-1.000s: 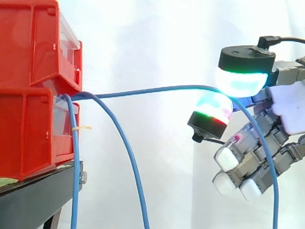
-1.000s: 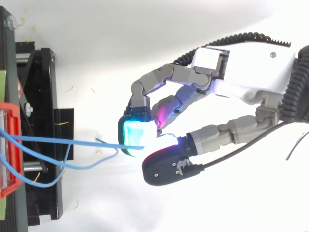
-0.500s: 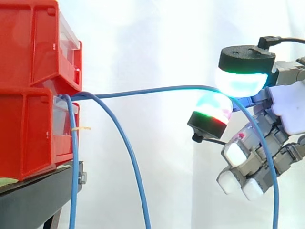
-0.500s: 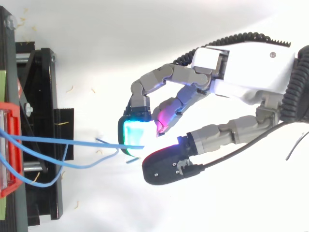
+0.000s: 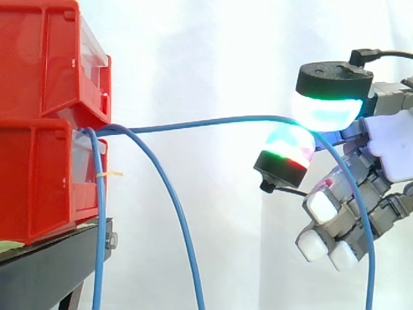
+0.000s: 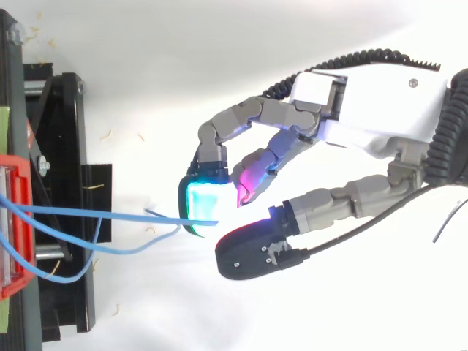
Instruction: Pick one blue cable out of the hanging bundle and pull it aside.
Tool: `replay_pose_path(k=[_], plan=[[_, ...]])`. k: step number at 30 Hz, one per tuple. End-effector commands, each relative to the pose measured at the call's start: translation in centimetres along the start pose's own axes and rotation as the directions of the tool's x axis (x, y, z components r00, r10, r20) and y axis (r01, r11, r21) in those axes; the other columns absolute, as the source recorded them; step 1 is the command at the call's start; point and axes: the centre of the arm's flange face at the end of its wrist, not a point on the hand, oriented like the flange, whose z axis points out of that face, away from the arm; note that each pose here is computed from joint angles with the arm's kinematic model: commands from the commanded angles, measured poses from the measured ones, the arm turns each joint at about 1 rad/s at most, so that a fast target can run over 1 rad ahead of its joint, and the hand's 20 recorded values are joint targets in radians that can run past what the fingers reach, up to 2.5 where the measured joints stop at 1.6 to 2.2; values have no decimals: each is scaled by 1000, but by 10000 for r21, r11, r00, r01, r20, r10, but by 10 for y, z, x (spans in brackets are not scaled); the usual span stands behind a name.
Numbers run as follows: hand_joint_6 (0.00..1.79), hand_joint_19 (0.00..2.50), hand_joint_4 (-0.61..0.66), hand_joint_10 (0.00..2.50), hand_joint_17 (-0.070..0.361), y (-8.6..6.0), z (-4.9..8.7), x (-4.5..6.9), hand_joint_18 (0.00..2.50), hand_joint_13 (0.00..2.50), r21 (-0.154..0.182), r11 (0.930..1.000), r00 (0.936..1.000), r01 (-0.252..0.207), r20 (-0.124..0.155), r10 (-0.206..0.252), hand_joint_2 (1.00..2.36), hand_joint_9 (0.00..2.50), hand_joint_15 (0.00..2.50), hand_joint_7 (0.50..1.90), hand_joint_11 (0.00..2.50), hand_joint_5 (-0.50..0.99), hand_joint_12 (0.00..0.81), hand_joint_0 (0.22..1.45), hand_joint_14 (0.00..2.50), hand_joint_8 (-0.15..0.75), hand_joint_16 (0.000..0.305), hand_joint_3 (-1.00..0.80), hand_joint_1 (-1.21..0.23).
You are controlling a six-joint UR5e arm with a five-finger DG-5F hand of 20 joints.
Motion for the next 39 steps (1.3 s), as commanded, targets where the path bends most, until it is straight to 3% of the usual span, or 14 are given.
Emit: replay_pose_path(k=[1, 39], plan=[[864, 264, -114, 6, 168, -1, 0, 0, 742, 789, -2, 10000, 10000, -1, 1, 1, 1161, 1049, 380, 1199, 292, -14, 440, 534, 10, 357, 75, -10, -796], [860, 263, -108, 7, 167, 0, 0, 0, 745, 788, -2, 10000, 10000, -1, 1, 1, 1080, 1068, 389, 1205, 311, -16, 441, 549, 11, 363, 74, -1, -814]])
